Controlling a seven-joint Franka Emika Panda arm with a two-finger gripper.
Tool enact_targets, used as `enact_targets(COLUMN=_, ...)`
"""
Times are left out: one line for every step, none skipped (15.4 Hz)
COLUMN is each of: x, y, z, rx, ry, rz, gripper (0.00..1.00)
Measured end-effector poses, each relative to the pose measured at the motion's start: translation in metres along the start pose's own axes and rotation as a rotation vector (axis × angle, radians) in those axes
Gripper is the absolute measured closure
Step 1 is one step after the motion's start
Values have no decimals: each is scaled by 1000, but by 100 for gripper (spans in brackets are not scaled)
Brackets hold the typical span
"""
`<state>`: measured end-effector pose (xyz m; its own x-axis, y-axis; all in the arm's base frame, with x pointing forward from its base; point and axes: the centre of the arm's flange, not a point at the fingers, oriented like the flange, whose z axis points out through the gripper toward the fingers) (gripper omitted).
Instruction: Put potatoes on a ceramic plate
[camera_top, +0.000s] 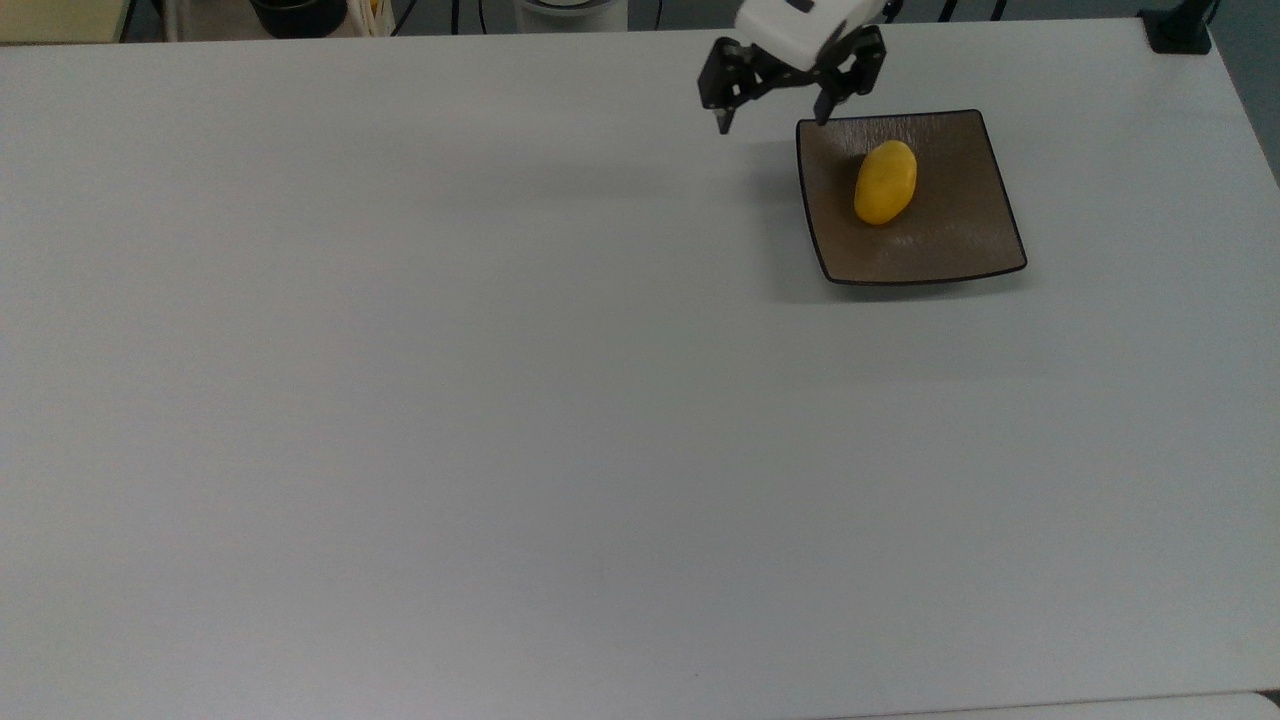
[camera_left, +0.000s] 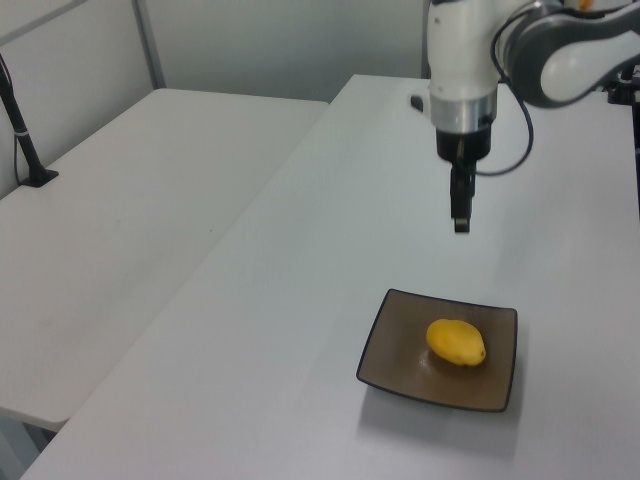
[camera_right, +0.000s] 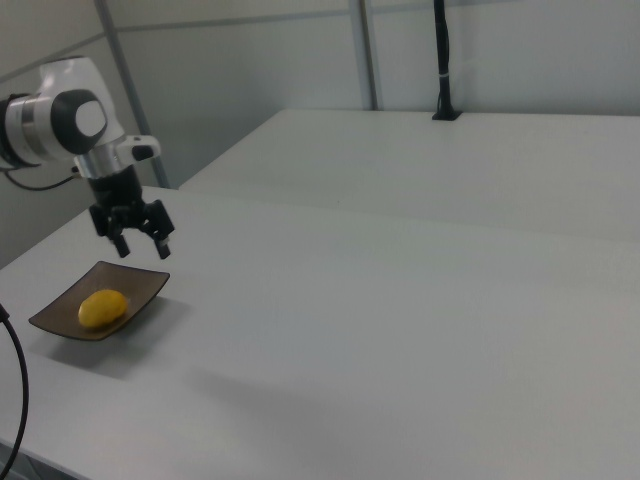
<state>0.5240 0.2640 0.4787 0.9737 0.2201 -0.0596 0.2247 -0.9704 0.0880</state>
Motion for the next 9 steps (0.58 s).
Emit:
enact_targets(x=0, y=22, z=-8, rx=1, ry=7, rz=37, gripper=0)
enact_targets(x=1, y=45, z=-14, rx=4, ry=16, rz=77, gripper=0)
enact_targets(x=1, y=70, z=-21, rx=9, ry=27, rz=117, gripper=0)
enact_targets(x=1, y=94, z=-27, rx=15, ry=37, rz=158, gripper=0)
enact_targets(x=-1, y=116, z=-32, rx=26, ry=45, rz=192, gripper=0)
enact_targets(x=-4, y=137, z=-37, rx=40, ry=52, rz=219, gripper=0)
enact_targets(x=-6, y=155, z=-41, rx=57, ry=57, rz=237, gripper=0)
enact_targets(x=-9, y=173, z=-43, rx=79, ry=61, rz=249, gripper=0)
enact_targets(x=-11, y=188, z=-45, rx=101, ry=64, rz=257, gripper=0)
